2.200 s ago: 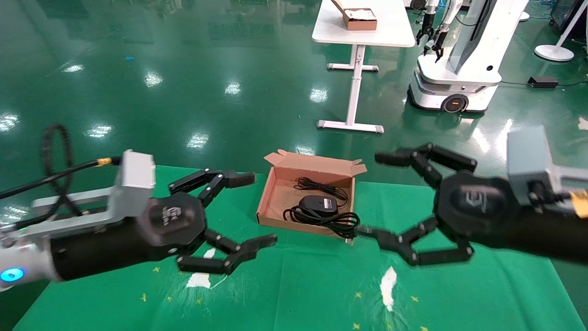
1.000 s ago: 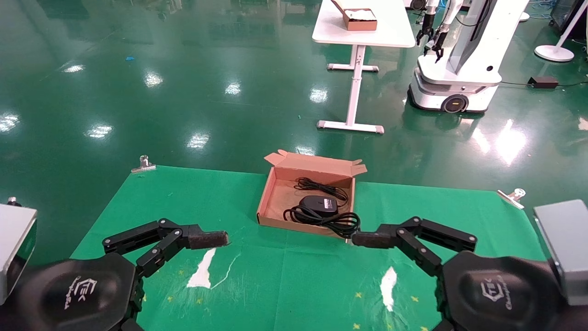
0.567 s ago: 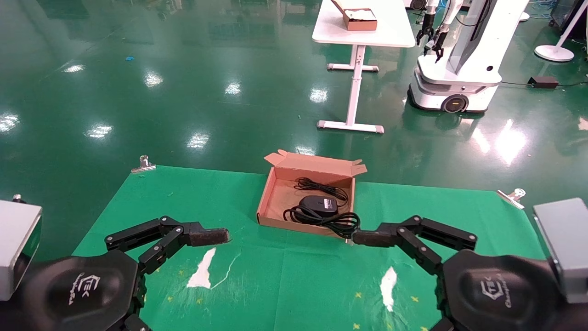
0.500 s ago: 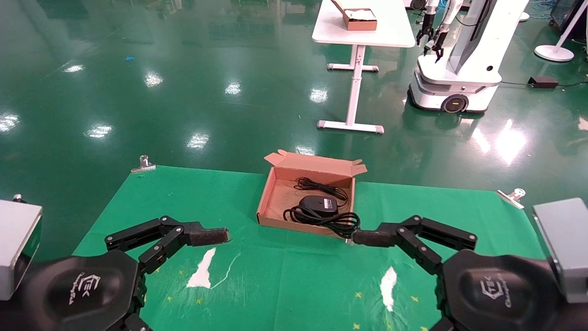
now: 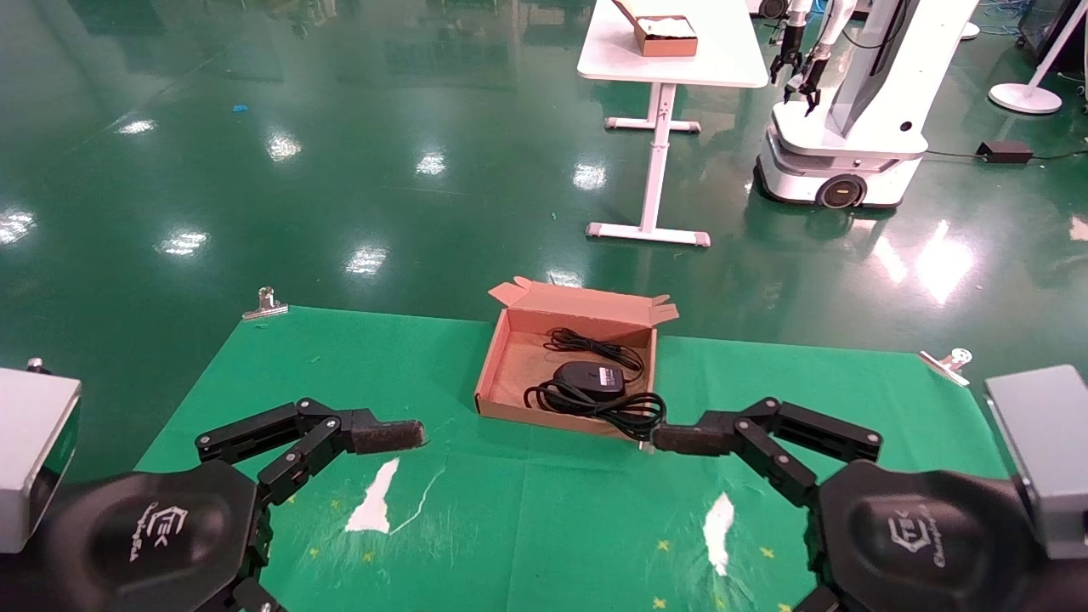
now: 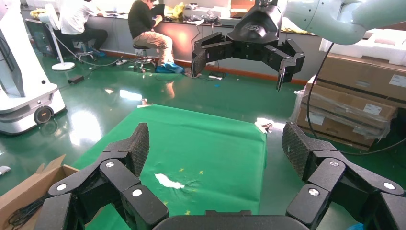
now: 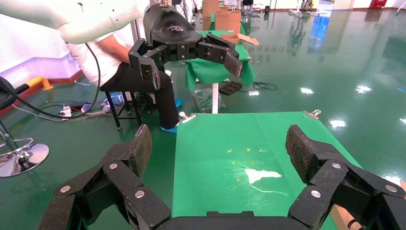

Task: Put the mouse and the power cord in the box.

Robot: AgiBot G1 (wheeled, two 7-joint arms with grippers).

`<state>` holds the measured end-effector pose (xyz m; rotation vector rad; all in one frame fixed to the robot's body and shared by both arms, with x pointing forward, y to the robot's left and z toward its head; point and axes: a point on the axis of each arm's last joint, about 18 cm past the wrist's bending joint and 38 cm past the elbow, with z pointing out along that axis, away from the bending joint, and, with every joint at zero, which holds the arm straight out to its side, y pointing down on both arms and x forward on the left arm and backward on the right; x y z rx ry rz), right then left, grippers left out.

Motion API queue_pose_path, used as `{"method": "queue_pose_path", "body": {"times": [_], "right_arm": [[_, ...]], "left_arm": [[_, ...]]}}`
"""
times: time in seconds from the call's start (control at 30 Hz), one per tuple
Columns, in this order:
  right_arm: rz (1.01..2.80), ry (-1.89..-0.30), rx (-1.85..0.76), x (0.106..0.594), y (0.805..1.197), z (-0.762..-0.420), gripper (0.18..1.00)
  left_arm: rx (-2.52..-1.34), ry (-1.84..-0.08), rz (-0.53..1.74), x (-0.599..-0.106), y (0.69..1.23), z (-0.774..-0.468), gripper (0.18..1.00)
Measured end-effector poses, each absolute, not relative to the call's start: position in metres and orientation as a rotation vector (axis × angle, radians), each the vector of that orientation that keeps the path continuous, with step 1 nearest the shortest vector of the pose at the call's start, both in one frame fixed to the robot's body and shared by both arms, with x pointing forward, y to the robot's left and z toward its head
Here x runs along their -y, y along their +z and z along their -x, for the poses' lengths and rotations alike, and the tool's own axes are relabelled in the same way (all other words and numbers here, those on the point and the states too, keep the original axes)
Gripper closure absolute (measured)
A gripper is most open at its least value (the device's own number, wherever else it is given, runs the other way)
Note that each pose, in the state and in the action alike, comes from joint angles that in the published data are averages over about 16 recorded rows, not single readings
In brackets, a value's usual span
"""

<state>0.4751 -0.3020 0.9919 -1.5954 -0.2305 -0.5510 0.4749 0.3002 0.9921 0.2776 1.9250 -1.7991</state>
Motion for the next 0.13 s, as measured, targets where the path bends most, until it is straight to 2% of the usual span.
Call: {"method": "queue_pose_path", "body": {"times": [0.13], "right_arm": [[1.595,-0.551,0.230,0.3020,0.9919,-0.4752,0.178]], "left_arm": [[-1.925,-1.799,-0.278,-0.3001,0.9921,-0.4750,0.184]]}}
